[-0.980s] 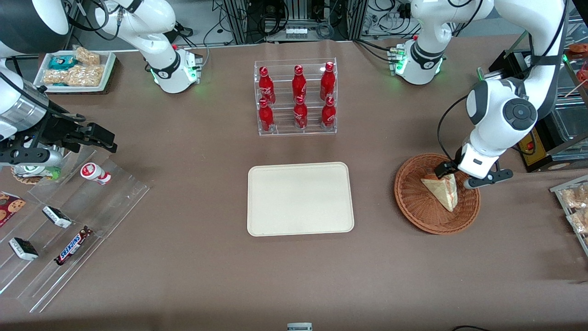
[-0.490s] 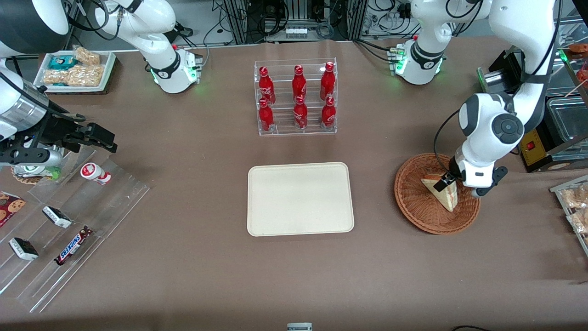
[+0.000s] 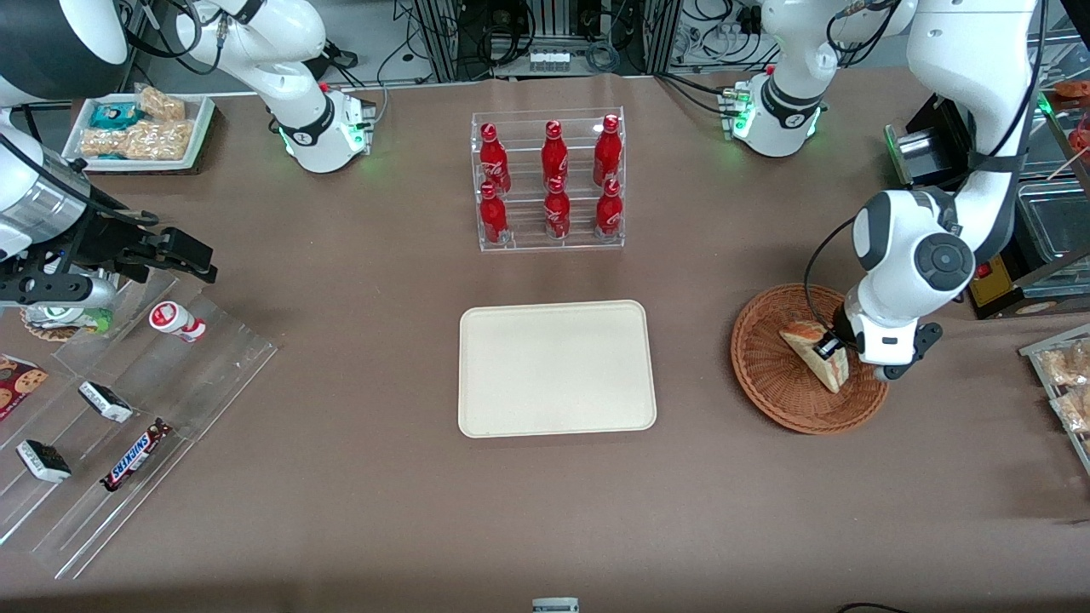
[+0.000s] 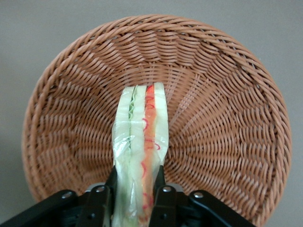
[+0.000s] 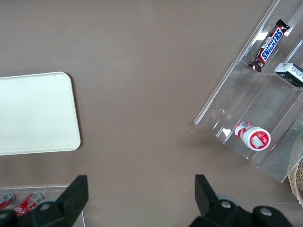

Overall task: Place sandwich from basket to tray
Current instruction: 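Close the left gripper on the sandwich and lift it, then carry the sandwich to the cream tray and lower it onto it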

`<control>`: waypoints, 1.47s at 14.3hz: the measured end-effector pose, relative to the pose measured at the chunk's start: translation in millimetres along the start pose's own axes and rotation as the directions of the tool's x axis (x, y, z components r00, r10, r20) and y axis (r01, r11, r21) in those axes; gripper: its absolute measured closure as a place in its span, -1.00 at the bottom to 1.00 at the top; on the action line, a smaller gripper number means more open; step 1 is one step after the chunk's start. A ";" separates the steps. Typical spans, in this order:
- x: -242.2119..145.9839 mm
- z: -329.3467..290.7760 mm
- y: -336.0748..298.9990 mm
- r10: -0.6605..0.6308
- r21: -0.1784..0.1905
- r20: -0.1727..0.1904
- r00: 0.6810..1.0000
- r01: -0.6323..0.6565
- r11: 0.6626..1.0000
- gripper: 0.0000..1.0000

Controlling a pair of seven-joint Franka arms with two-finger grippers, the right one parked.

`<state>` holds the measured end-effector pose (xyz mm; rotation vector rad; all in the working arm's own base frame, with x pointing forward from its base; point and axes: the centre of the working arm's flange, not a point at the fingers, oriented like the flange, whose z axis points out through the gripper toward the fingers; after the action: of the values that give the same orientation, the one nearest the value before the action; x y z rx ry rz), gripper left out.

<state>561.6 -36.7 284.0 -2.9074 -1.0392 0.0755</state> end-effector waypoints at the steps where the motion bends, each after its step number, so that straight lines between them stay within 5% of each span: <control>1: 0.5 -18.2 10.8 0.014 0.025 0.022 1.000 -0.015 1.000 0.48; 7: -84.3 -80.2 147.1 0.245 0.038 0.011 0.969 -0.245 0.969 0.71; 13: -221.6 -23.0 273.3 0.464 -0.073 -0.107 0.879 -0.472 0.878 0.73; 16: -273.5 -4.3 305.9 0.508 -0.092 -0.124 0.852 -0.519 0.850 0.73; 21: -305.8 7.9 325.0 0.543 -0.116 -0.148 0.827 -0.560 0.821 0.73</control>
<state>530.2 -481.4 263.2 -3.2069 -0.1559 -0.1483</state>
